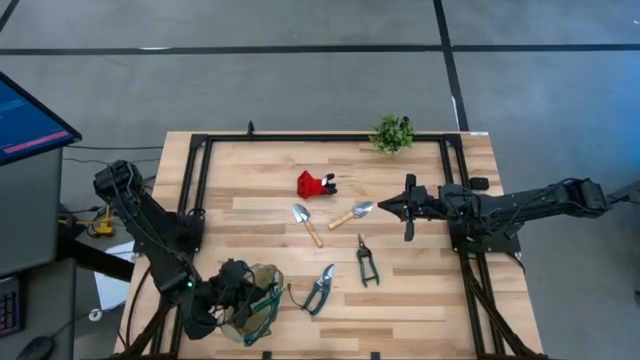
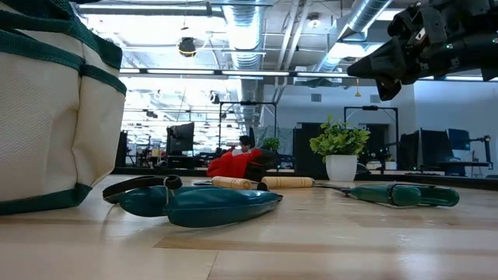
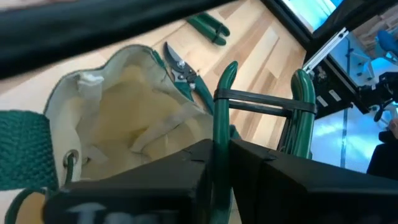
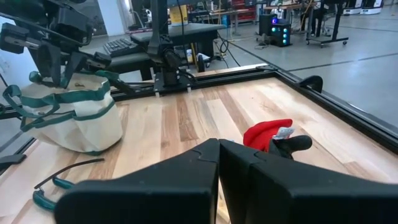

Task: Pick & Place Garden tools in Gardening bag
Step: Put the left green fruit pruner into the green gardening bag

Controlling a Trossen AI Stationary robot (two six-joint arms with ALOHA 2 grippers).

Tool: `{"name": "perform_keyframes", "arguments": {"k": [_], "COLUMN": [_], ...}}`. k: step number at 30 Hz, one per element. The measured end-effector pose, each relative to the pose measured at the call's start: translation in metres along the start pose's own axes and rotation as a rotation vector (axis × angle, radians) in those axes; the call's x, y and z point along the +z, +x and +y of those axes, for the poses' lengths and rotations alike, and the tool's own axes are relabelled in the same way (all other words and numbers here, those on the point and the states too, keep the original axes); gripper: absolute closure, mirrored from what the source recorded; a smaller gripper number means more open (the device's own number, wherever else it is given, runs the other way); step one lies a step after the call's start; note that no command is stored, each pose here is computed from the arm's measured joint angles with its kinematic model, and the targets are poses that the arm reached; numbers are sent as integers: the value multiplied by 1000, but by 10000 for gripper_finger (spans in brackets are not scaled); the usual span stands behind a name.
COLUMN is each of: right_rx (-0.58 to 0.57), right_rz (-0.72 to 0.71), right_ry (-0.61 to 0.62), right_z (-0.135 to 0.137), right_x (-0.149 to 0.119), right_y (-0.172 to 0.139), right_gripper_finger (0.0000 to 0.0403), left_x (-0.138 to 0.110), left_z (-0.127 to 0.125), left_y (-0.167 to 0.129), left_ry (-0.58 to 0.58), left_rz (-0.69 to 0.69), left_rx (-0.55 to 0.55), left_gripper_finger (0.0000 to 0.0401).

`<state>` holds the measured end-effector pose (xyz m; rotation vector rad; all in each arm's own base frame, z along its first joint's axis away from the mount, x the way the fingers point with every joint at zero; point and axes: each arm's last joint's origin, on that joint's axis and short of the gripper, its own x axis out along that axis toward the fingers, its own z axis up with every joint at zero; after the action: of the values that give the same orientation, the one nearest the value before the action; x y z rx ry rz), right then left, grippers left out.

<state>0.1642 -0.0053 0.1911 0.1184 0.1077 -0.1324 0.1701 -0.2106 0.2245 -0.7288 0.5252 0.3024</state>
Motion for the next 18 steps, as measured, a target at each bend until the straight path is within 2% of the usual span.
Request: {"name": "perform_keyframes", "arguments": {"k": [4,12,18], "right_rx": [0,0,0], "right_rz": [-1,-1,-3], "right_ry": [0,0,0], "right_z": [0,0,0], "right_x": [0,0,0], "right_y": [0,0,0], "right_gripper_finger": [403,403,403], "left_x": [0,0,-2], "left_z": [0,0,0], "left_y": [0,0,0], "left_ry": [1,5,13], "left_rz": [6,8,72], "left_rx": [1,2,-1], "left_gripper_finger": [358,353,338]}}
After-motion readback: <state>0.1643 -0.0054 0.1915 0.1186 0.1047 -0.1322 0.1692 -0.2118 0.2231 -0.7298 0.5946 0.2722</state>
